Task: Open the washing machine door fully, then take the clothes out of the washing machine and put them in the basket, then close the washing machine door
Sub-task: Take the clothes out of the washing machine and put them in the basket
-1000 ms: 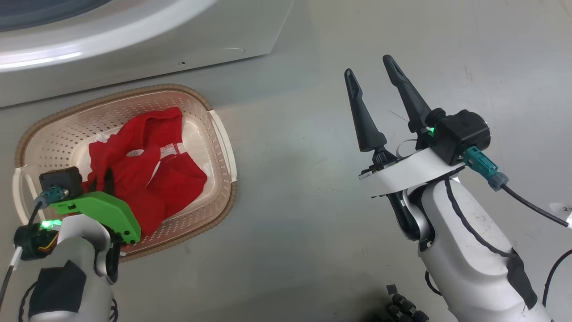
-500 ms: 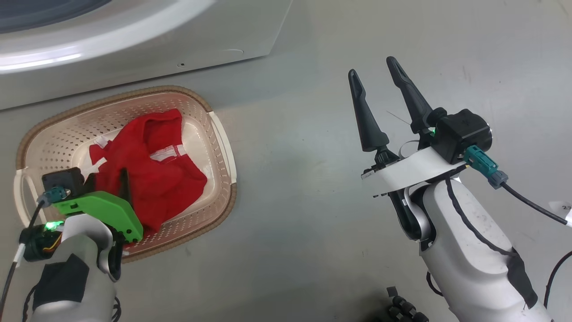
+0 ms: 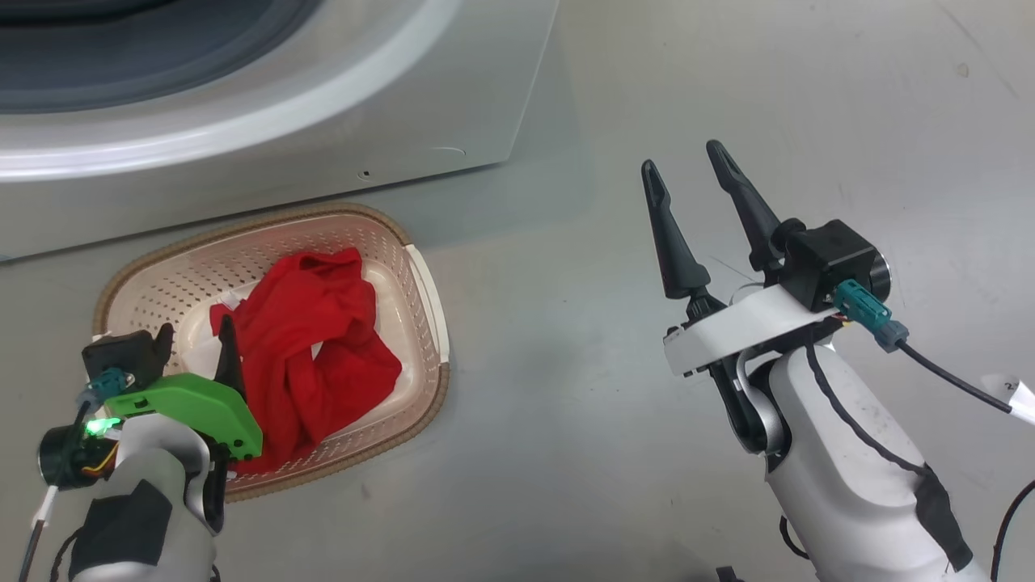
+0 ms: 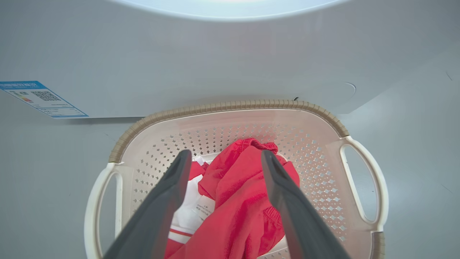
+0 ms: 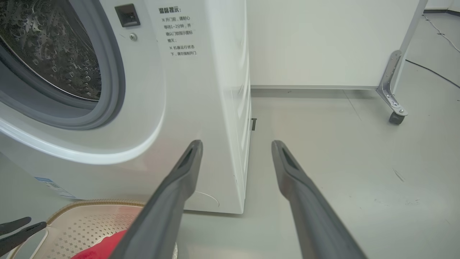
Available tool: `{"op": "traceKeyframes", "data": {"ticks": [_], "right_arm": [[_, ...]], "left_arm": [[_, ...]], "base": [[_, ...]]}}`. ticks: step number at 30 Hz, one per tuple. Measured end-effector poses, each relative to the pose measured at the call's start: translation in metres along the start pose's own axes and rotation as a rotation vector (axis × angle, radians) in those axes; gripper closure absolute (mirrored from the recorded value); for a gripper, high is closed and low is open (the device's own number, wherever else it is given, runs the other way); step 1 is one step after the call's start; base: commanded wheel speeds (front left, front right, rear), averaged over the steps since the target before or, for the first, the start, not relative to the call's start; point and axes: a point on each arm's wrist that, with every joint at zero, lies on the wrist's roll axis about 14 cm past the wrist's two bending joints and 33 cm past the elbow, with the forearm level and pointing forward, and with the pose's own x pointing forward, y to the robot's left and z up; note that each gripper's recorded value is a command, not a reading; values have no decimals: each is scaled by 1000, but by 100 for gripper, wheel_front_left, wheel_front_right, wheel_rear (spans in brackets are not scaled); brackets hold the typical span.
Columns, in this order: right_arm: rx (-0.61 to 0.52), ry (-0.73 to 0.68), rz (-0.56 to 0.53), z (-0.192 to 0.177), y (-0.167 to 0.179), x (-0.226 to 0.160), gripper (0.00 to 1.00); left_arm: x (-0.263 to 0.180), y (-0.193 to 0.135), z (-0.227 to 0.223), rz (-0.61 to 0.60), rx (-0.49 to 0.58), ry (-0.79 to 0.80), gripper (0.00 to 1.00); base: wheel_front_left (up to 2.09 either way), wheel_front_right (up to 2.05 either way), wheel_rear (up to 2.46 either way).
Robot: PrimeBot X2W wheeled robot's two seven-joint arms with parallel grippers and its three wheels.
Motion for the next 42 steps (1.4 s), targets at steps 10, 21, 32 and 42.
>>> {"op": "traceKeyframes", "data": {"ticks": [10,21,32,42], "right_arm": [[-5,12,-19,3,3,-29,0],[-5,-54,8,29,19,-49,0],[-3,-100,17,45,26,-65,0],[3,-105,14,45,29,-80,0]], "left_arm": [[-34,-7,45,-22,2,-147,0],[-87,-20,161,-41,57,-513,0],[-133,-23,181,-37,92,-642,0],[-165,-19,161,-19,104,-657,0]], "base": [[0,0,0],[0,0,0],[0,0,0],[0,0,0]]}}
